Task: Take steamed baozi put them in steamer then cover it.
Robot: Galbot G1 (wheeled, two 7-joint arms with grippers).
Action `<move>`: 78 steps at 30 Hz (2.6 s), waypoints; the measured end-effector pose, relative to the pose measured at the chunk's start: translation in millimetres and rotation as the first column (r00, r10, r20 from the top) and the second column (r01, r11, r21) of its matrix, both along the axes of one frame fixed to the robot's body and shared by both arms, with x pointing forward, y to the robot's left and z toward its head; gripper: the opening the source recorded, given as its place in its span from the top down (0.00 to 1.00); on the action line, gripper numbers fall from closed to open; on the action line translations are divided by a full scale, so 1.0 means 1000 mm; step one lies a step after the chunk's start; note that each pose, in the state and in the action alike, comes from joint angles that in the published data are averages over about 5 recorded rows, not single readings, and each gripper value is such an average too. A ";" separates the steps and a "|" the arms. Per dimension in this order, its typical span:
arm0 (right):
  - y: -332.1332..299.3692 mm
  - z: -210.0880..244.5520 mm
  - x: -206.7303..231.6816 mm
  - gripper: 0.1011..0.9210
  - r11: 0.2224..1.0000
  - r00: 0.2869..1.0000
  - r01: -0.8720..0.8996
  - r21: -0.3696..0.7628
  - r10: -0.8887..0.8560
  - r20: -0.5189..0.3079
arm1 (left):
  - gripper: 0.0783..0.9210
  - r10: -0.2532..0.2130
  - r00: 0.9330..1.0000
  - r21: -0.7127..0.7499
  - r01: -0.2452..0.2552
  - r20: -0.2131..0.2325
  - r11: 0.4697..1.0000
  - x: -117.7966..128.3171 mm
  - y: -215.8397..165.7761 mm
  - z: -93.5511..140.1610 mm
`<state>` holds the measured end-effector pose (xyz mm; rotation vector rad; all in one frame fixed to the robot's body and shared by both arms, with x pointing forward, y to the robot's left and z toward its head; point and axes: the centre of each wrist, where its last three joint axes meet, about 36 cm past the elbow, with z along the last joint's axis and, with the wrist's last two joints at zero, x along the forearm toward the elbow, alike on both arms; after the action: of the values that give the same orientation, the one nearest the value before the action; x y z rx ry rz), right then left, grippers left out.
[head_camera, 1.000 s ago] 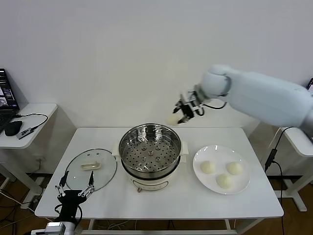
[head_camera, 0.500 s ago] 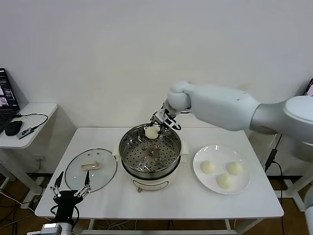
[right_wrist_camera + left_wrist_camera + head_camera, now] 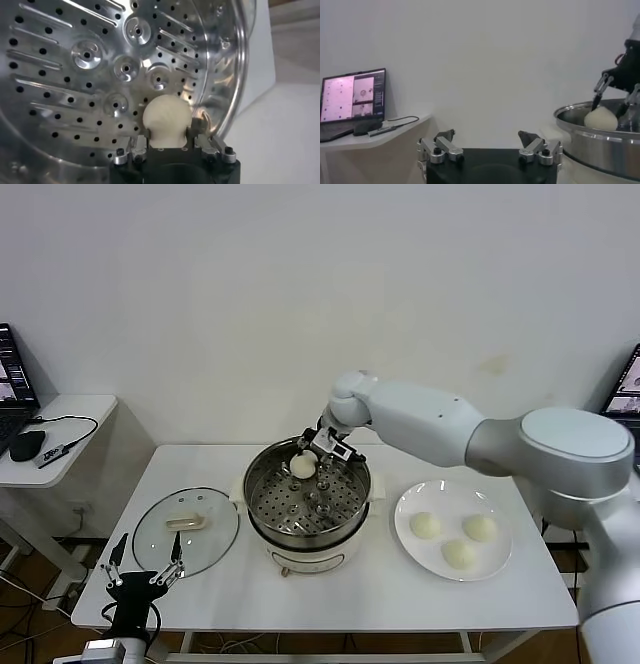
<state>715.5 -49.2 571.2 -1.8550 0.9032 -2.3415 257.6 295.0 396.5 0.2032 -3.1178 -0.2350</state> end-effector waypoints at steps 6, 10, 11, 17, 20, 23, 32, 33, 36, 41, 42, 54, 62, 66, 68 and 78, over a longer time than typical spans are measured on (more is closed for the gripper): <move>0.000 -0.003 0.003 0.32 1.000 1.000 -0.027 -0.013 0.027 0.008 | 0.12 -0.001 1.000 -0.003 0.001 0.002 1.000 0.000 -0.001 0.000; -0.002 -0.002 0.003 0.19 0.999 1.000 -0.030 -0.018 0.030 0.006 | 0.12 -0.003 1.000 -0.006 0.003 0.002 1.000 0.000 -0.002 0.000; -0.003 0.000 0.003 0.17 0.999 1.000 -0.029 -0.018 0.029 0.006 | 0.12 -0.003 1.000 -0.006 0.003 0.002 1.000 0.001 -0.002 0.000; -0.008 0.023 0.000 0.12 1.000 1.000 0.009 -0.005 -0.009 -0.011 | 0.12 -0.010 1.000 -0.006 0.010 -0.001 1.000 0.000 -0.005 0.003; -0.012 0.040 -0.006 0.12 0.999 0.998 0.052 0.011 -0.052 -0.033 | 0.12 -0.015 1.000 -0.005 0.015 -0.006 1.000 -0.001 -0.006 0.005; -0.019 0.059 -0.014 0.12 0.994 0.993 0.108 0.029 -0.106 -0.060 | 0.12 -0.016 1.000 -0.004 0.016 -0.010 1.000 0.000 -0.008 0.007; -0.068 0.109 -0.044 0.12 0.946 0.943 0.321 0.047 -0.314 -0.111 | 0.12 -0.034 0.999 0.010 0.035 -0.035 0.999 -0.003 -0.013 0.015; -0.076 0.112 -0.047 0.12 0.935 0.932 0.350 0.047 -0.343 -0.117 | 0.12 -0.037 0.999 0.011 0.038 -0.038 0.999 -0.003 -0.014 0.016; -0.103 0.119 -0.059 0.12 0.896 0.891 0.442 0.052 -0.431 -0.143 | 0.12 -0.045 0.998 0.016 0.046 -0.044 0.999 -0.004 -0.017 0.017; -0.154 0.122 -0.079 0.12 0.809 0.802 0.585 0.059 -0.567 -0.187 | 0.12 -0.058 0.997 0.027 0.059 -0.055 0.998 -0.006 -0.019 0.017; -0.165 0.121 -0.083 0.12 0.790 0.783 0.610 0.059 -0.590 -0.195 | 0.12 -0.060 0.997 0.029 0.061 -0.057 0.998 -0.006 -0.020 0.017; -0.256 0.068 -0.121 0.12 0.605 0.588 0.796 0.011 -0.768 -0.252 | 0.12 -0.072 0.995 0.046 0.075 -0.075 0.996 -0.010 -0.024 0.015; -0.275 0.022 -0.127 0.12 0.534 0.510 0.845 -0.025 -0.820 -0.258 | 0.12 -0.065 0.994 0.055 0.070 -0.083 0.996 -0.012 -0.024 0.014; -0.279 -0.001 -0.125 0.12 0.512 0.485 0.858 -0.041 -0.834 -0.263 | 0.12 -0.064 0.994 0.061 0.069 -0.091 0.996 -0.012 -0.022 0.011; -0.280 -0.012 -0.123 0.12 0.502 0.474 0.863 -0.047 -0.839 -0.266 | 0.12 -0.063 0.994 0.064 0.069 -0.094 0.996 -0.012 -0.021 0.010; -0.266 -0.060 -0.108 0.12 0.480 0.440 0.874 -0.072 -0.846 -0.300 | 0.12 -0.058 0.993 0.076 0.066 -0.098 0.995 -0.010 -0.017 0.009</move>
<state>607.8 -314.8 511.6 -1.9983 2.4924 -2.3009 247.4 277.6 405.5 0.0927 -3.0253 -0.3577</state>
